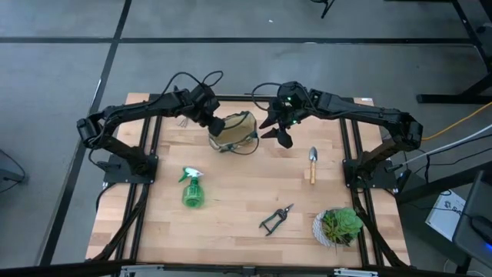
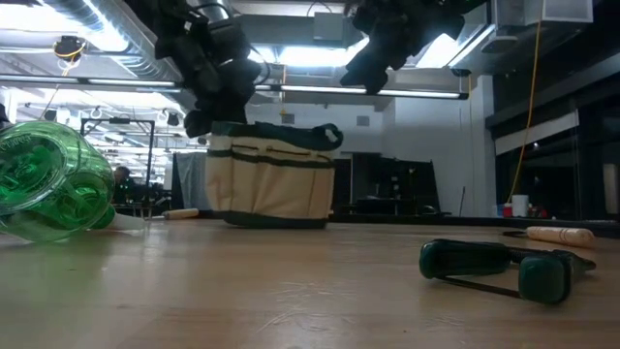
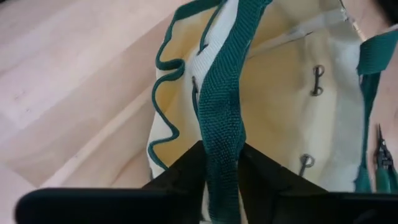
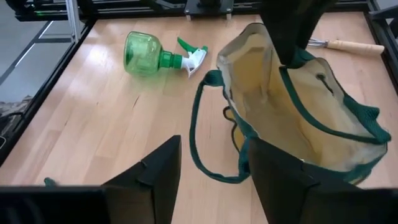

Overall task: Pick & Place Garden tools in Gardening bag
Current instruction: Adjust the green gardening bag

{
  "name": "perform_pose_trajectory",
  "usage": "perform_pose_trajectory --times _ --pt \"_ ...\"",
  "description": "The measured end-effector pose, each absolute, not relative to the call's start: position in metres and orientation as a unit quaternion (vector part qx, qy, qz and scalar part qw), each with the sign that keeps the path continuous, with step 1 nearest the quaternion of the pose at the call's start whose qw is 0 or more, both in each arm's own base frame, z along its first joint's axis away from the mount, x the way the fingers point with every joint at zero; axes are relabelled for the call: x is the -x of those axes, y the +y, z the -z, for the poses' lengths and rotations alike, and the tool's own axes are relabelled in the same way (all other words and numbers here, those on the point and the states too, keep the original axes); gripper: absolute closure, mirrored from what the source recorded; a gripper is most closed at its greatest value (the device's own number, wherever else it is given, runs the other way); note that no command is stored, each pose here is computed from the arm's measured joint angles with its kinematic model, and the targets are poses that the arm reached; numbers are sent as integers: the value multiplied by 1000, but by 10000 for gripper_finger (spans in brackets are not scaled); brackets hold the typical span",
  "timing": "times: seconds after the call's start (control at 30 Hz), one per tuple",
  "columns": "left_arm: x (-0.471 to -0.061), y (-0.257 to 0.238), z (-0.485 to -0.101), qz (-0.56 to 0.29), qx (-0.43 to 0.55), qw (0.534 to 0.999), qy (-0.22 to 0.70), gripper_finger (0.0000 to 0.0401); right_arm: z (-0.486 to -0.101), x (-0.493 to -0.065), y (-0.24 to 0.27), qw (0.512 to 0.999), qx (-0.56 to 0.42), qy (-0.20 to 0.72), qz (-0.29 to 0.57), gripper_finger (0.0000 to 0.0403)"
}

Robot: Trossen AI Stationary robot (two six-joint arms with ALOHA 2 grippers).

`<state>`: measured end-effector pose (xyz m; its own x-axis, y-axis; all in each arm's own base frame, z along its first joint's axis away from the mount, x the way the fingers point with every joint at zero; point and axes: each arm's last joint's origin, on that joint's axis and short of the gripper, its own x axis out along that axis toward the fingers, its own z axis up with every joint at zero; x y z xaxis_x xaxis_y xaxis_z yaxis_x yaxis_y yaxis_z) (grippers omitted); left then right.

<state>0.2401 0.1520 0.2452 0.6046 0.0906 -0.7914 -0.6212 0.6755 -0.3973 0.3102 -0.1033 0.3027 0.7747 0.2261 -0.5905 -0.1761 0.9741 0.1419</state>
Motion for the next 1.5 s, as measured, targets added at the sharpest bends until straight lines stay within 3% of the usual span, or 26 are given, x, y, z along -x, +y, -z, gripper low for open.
perform_pose_trajectory --times 0.4,1.03,1.33,1.5 --pt "-240 152 -254 -203 312 853 365 231 -301 -309 -103 937 -45 330 -108 217" --pt "-207 113 -322 -158 176 937 255 232 -300 -308 -103 936 -46 333 -106 217" --pt "-214 81 -298 -150 119 934 302 233 -299 -307 -102 928 -98 348 -90 217" --pt "-219 59 -284 -109 115 931 330 233 -288 -294 -98 899 -54 414 -131 217"
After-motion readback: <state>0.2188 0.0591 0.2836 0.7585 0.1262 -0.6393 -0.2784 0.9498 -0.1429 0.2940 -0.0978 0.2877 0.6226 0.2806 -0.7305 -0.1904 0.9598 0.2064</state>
